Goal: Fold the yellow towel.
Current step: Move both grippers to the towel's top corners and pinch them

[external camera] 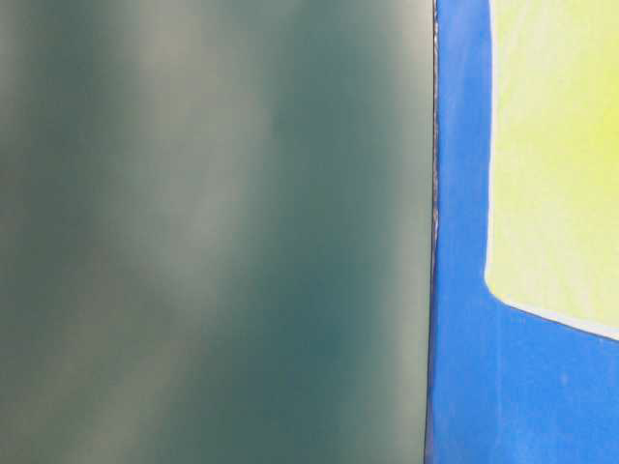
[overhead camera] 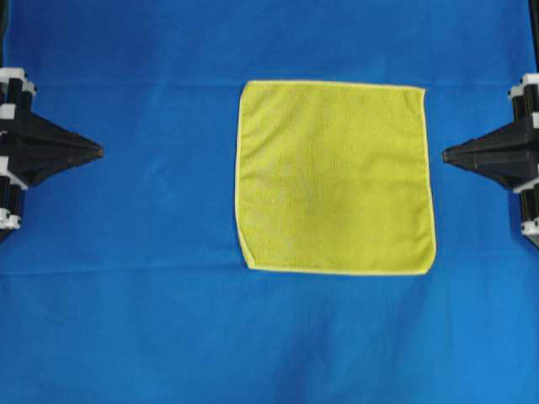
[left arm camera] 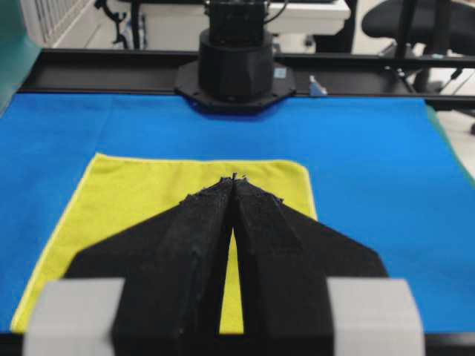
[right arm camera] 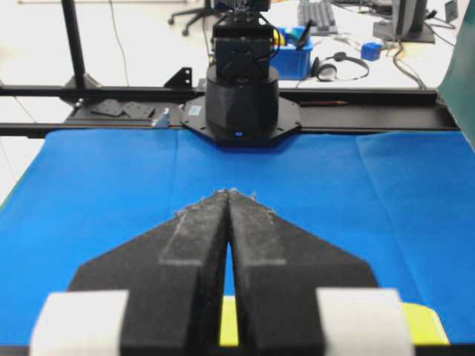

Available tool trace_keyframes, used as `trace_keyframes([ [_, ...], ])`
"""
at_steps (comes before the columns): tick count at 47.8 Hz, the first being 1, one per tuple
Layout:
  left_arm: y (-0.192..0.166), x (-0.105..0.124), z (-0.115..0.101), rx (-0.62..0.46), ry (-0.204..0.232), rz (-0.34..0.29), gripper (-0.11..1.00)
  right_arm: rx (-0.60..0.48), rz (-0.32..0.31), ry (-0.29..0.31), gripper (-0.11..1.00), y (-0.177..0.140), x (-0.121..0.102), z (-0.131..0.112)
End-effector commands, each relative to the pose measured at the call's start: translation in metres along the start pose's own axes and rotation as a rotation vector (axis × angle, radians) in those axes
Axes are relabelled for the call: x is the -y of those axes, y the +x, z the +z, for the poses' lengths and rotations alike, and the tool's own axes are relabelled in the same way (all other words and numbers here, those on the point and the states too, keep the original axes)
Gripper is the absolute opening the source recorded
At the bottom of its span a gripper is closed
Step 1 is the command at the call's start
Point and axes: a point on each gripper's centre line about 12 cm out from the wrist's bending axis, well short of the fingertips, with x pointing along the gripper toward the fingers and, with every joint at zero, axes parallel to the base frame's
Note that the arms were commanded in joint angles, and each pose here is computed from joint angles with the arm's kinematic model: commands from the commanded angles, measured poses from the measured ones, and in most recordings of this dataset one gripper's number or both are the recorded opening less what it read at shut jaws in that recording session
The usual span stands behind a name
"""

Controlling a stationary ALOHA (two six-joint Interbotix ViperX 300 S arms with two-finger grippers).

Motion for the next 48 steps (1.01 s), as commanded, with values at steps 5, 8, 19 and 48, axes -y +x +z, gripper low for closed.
trace_keyframes([
  [5,0.011,-0.003,0.002,-0.009,-0.008,0.015,0.00,0.012,-0.015,0.009,0.00,0.005,0.003,0.014],
  [8,0.016,-0.006,-0.002,-0.023,-0.008,0.031,0.00,-0.018,-0.043,0.008,0.00,0.006,0.009,0.014],
  [19,0.042,-0.034,-0.029,-0.136,-0.016,0.143,0.00,-0.150,-0.218,0.014,0.00,0.002,0.044,-0.002],
  [48,0.132,-0.133,-0.133,-0.496,-0.055,0.374,0.86,-0.643,-0.580,0.152,0.61,-0.004,0.135,-0.101],
])
